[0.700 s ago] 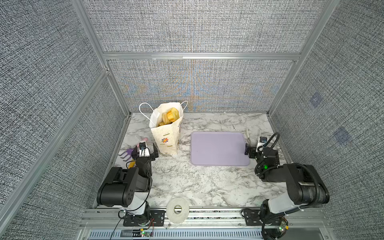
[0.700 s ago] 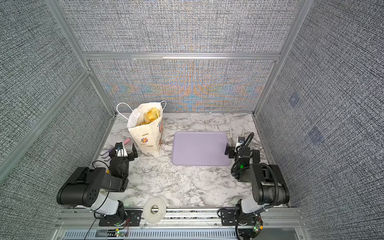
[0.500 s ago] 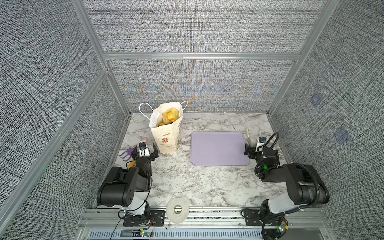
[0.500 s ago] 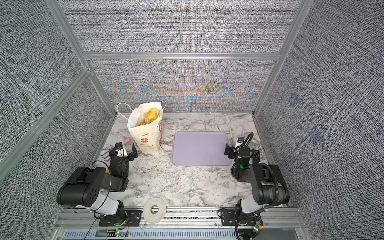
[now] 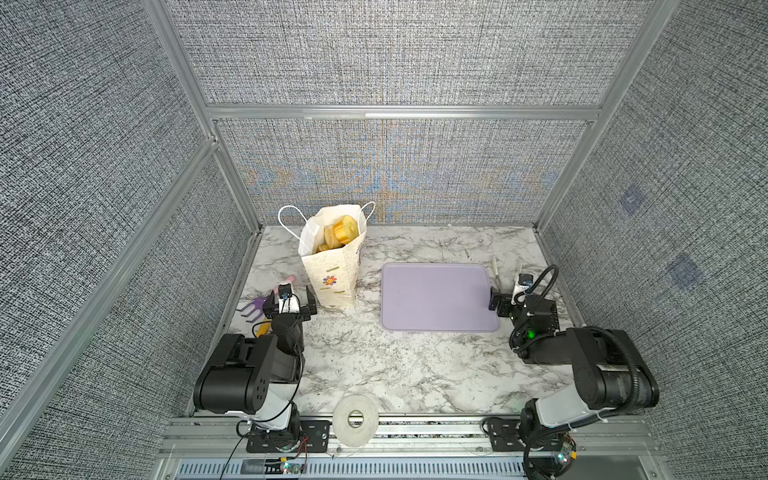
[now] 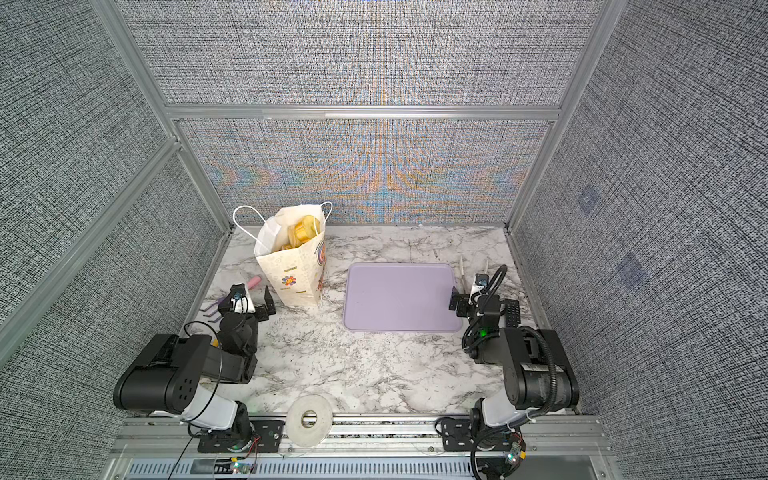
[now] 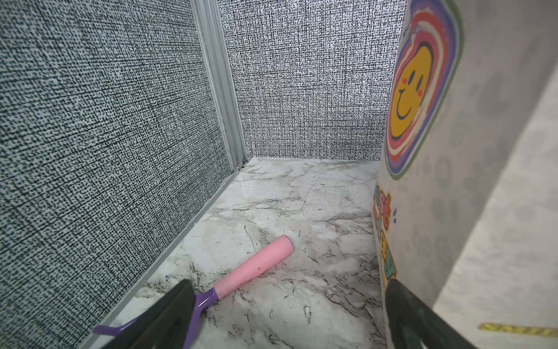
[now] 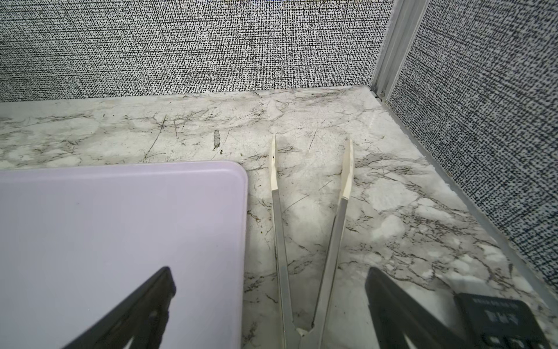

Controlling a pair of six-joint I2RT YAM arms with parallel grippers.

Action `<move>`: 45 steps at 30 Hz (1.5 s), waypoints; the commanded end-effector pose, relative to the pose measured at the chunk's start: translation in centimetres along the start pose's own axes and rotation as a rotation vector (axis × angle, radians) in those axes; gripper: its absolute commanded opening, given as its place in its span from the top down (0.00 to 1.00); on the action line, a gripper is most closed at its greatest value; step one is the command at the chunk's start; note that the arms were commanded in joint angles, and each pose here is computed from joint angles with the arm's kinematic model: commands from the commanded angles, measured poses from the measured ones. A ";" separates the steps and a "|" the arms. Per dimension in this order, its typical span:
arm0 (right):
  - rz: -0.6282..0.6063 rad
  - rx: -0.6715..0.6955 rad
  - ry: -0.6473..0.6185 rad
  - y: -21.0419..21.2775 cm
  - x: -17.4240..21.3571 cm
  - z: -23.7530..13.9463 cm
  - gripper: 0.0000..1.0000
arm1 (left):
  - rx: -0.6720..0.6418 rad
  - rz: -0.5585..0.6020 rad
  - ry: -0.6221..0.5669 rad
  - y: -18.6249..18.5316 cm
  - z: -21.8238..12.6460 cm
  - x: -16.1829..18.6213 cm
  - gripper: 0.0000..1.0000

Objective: Take the fake bread out of the paper bag
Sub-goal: 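Raise the left gripper toward the paper bag's rim while the right gripper lifts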

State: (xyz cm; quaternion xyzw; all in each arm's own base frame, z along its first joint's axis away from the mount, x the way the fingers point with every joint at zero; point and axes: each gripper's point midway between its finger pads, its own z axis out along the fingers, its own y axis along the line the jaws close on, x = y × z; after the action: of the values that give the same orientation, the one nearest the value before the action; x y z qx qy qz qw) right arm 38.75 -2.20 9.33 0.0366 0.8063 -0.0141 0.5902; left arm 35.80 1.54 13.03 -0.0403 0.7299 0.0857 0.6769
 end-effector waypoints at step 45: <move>0.403 -0.403 0.351 11.9 -17.8 -15.6 0.01 | 0.099 -0.148 0.609 -4.9 -2.6 -25.6 0.01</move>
State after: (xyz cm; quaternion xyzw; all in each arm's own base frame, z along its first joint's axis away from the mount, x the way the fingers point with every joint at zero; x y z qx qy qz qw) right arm 30.70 10.37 32.69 0.0797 0.8333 0.3096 0.4510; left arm 36.51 -4.74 41.96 -0.1145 0.8519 -0.0359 0.5097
